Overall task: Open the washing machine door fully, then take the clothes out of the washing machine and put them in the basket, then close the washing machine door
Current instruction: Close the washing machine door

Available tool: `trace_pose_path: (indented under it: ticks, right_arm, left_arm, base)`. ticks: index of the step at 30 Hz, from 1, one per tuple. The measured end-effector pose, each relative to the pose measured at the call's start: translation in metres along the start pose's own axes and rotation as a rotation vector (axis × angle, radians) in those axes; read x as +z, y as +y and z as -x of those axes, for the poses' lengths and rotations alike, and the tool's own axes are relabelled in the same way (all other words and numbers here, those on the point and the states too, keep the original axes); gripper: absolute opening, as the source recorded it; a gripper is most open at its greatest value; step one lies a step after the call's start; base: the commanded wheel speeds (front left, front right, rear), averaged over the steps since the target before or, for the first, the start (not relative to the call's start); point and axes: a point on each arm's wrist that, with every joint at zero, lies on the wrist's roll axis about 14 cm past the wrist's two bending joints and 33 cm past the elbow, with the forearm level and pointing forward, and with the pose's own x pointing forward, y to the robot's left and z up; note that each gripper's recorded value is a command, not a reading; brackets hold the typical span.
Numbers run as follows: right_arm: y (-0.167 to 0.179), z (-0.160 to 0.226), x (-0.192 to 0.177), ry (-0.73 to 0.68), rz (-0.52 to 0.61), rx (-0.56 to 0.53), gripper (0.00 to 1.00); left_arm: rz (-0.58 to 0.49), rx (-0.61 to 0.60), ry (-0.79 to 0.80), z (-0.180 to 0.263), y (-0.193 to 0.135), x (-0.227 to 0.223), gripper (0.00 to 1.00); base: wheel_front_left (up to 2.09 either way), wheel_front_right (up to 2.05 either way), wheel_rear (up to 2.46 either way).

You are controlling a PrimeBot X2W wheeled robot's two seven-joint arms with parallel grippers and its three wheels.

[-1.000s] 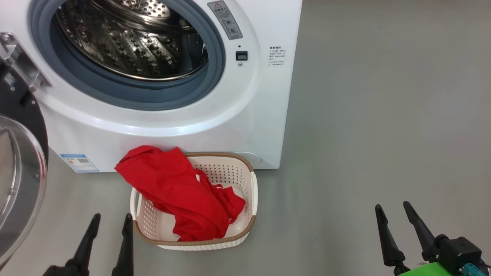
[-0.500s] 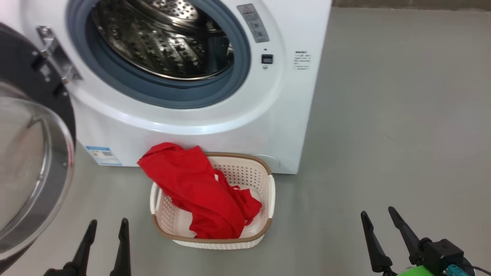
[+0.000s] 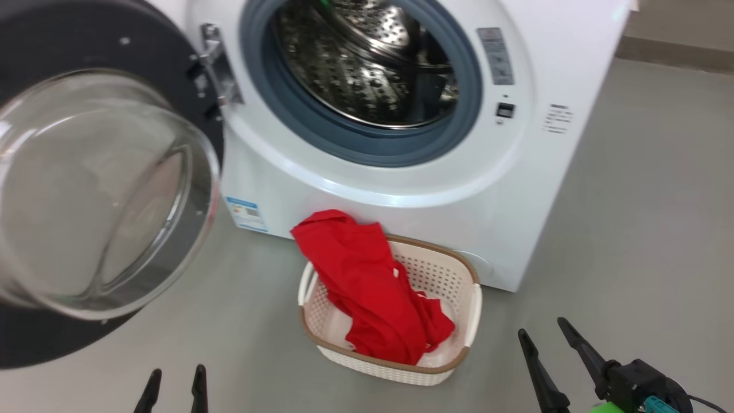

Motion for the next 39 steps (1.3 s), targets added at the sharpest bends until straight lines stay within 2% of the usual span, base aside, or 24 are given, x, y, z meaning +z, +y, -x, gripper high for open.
trace_pose_path:
  ticks: [12,24,25,26,27,28,33,37,38,39]
  right_arm:
    - [0.081,-0.039,0.002,0.013,0.045,0.292,1.0]
    - [0.097,-0.054,-0.003,0.036,0.049,0.365,1.0]
    - [0.097,-0.054,-0.004,0.037,0.048,0.365,1.0]
    - [0.096,-0.054,-0.004,0.037,0.048,0.363,1.0]
    - [0.096,-0.054,-0.003,0.036,0.046,0.36,1.0]
    - [0.094,-0.054,-0.003,0.034,0.045,0.355,1.0]
    - [0.082,-0.057,0.005,0.007,0.021,0.3,1.0]
    - [0.076,-0.051,0.004,0.006,-0.009,0.259,1.0]
    - [0.069,-0.046,-0.001,0.017,-0.025,0.23,1.0]
    - [0.067,-0.043,-0.003,0.022,-0.027,0.22,1.0]
  left_arm:
    - [0.062,0.224,-0.053,0.037,0.054,0.011,1.0]
    - [0.089,0.297,-0.064,0.043,0.065,0.016,1.0]
    - [0.097,0.298,-0.069,0.043,0.065,0.017,0.87]
    - [0.11,0.298,-0.076,0.042,0.065,0.019,0.25]
    - [0.121,0.295,-0.081,0.042,0.065,0.02,0.25]
    - [0.129,0.292,-0.086,0.042,0.066,0.021,0.0]
    - [0.13,0.267,-0.204,0.03,0.073,0.057,0.0]
    - [0.058,0.239,-0.427,0.013,0.081,0.133,0.0]
    - [0.019,0.227,-0.53,0.008,0.084,0.17,0.0]
    - [-0.007,0.225,-0.573,0.007,0.087,0.187,0.0]
  base:
    - [0.0,0.0,0.0]
    - [0.0,0.0,0.0]
    - [0.0,0.0,0.0]
    - [0.0,0.0,0.0]
    - [0.0,0.0,0.0]
    - [0.0,0.0,0.0]
    - [0.0,0.0,0.0]
    - [0.0,0.0,0.0]
    - [0.0,0.0,0.0]
    - [0.0,0.0,0.0]
